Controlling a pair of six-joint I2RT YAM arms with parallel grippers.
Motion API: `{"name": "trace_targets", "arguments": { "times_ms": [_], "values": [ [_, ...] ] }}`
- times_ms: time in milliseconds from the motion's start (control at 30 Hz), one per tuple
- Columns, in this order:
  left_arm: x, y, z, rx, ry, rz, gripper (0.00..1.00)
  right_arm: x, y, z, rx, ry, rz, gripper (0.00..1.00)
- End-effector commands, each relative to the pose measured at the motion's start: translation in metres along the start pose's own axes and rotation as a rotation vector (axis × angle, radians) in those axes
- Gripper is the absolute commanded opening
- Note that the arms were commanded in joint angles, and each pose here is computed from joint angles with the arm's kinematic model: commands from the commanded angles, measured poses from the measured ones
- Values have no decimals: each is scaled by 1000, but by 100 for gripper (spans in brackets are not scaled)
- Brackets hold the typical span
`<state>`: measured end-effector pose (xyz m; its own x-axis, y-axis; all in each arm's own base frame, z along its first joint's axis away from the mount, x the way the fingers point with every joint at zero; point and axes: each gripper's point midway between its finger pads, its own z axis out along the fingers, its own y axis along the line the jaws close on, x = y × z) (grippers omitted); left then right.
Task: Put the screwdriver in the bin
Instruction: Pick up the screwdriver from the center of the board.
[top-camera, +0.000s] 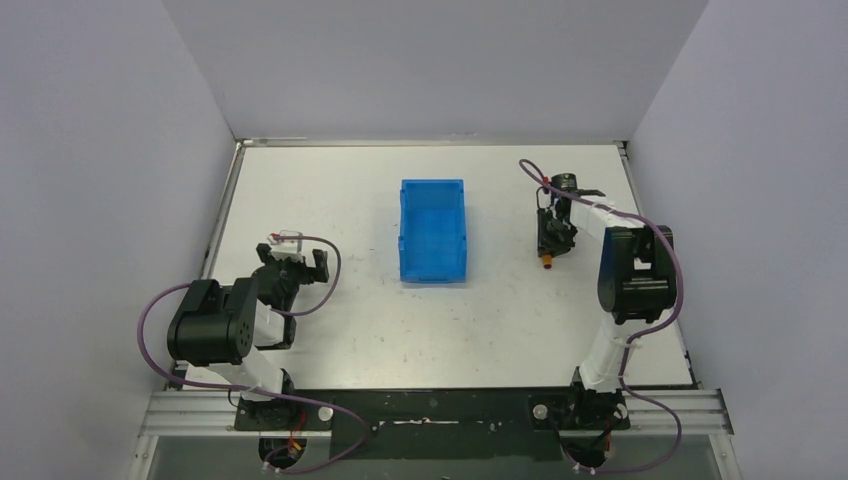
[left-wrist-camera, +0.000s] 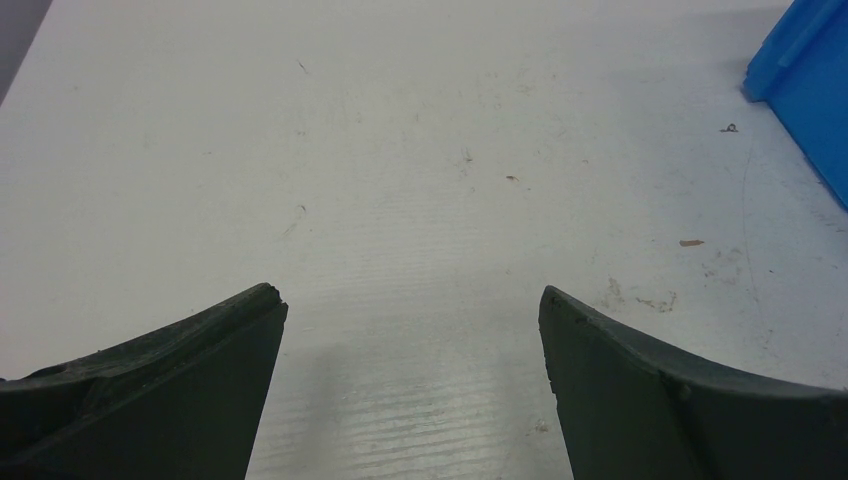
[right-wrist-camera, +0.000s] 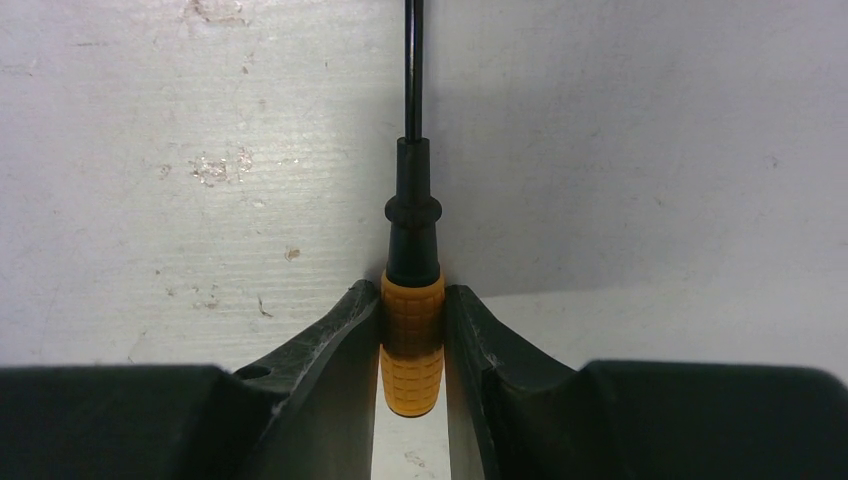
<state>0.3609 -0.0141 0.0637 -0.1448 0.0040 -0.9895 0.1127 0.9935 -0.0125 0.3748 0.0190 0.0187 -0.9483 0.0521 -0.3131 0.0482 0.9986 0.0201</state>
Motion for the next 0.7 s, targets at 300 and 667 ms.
{"name": "trace_targets", "arguments": {
  "times_ms": [300,667],
  "values": [
    [-18,2,1,-6,-61,5,97,-48,-4,-85,57,-147,21,0],
    [-17,2,1,-7,-59,6,97,-68,6,-134,74,-221,24,0]
  ]
}}
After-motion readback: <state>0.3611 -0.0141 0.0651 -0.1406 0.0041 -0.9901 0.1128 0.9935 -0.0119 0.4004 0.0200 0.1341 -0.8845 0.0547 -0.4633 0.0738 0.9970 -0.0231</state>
